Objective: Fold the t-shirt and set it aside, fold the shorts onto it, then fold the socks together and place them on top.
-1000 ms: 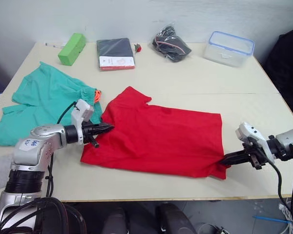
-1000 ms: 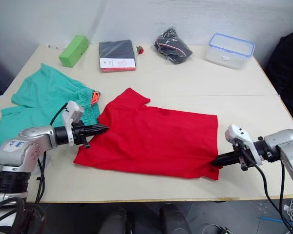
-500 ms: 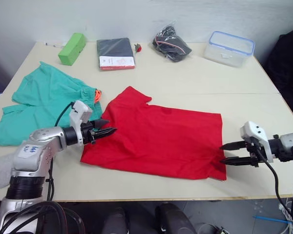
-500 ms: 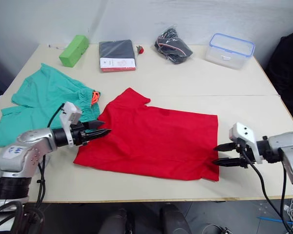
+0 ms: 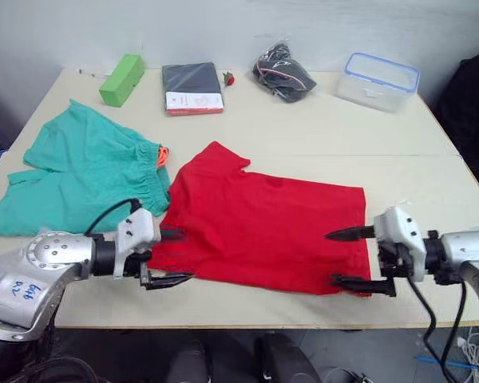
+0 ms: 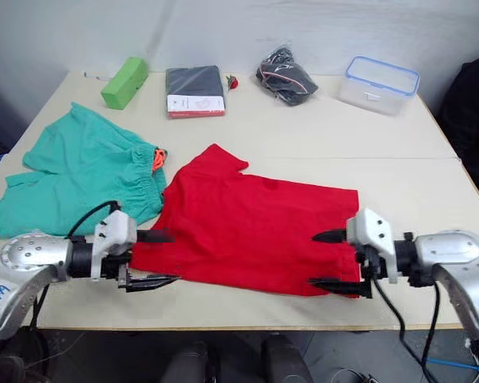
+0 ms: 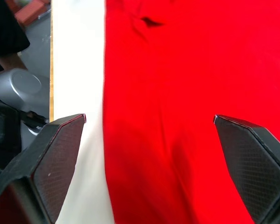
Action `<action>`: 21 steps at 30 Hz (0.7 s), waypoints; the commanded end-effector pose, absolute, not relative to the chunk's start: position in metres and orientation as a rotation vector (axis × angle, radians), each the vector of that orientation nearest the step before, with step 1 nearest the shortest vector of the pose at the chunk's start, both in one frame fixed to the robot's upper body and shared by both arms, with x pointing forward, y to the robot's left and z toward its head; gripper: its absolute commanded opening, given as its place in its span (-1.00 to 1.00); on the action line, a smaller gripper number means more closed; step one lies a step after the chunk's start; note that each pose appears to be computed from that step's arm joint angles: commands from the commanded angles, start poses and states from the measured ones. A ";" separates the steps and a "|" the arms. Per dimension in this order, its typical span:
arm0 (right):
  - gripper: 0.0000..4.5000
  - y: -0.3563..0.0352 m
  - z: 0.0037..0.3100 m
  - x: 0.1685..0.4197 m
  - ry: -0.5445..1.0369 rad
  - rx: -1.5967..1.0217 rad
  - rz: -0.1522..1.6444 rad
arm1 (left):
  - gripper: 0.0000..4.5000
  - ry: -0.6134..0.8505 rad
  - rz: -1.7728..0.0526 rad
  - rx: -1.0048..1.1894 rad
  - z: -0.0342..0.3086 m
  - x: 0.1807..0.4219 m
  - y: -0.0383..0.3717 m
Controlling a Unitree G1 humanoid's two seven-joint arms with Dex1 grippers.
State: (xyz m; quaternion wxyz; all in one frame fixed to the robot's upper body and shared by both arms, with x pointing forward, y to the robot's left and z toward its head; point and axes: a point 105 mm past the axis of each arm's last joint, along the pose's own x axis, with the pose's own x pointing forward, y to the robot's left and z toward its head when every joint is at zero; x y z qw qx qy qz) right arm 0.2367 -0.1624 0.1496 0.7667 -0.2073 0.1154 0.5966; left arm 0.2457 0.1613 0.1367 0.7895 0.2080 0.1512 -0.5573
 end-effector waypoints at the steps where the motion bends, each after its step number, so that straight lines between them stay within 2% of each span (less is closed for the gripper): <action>1: 0.92 -0.147 0.138 0.237 0.211 -0.520 1.299 | 0.82 0.294 -1.245 0.506 0.133 0.244 0.153; 4: 0.59 -0.139 0.131 0.236 0.196 -0.549 1.316 | 0.45 0.311 -1.250 0.540 0.123 0.245 0.155; 15: -0.99 -0.137 0.118 0.244 0.208 -0.578 1.287 | -1.00 0.305 -1.233 0.520 0.119 0.261 0.157; 21: -0.99 -0.141 0.102 0.249 0.256 -0.619 1.252 | -1.00 0.377 -1.172 0.565 0.099 0.274 0.164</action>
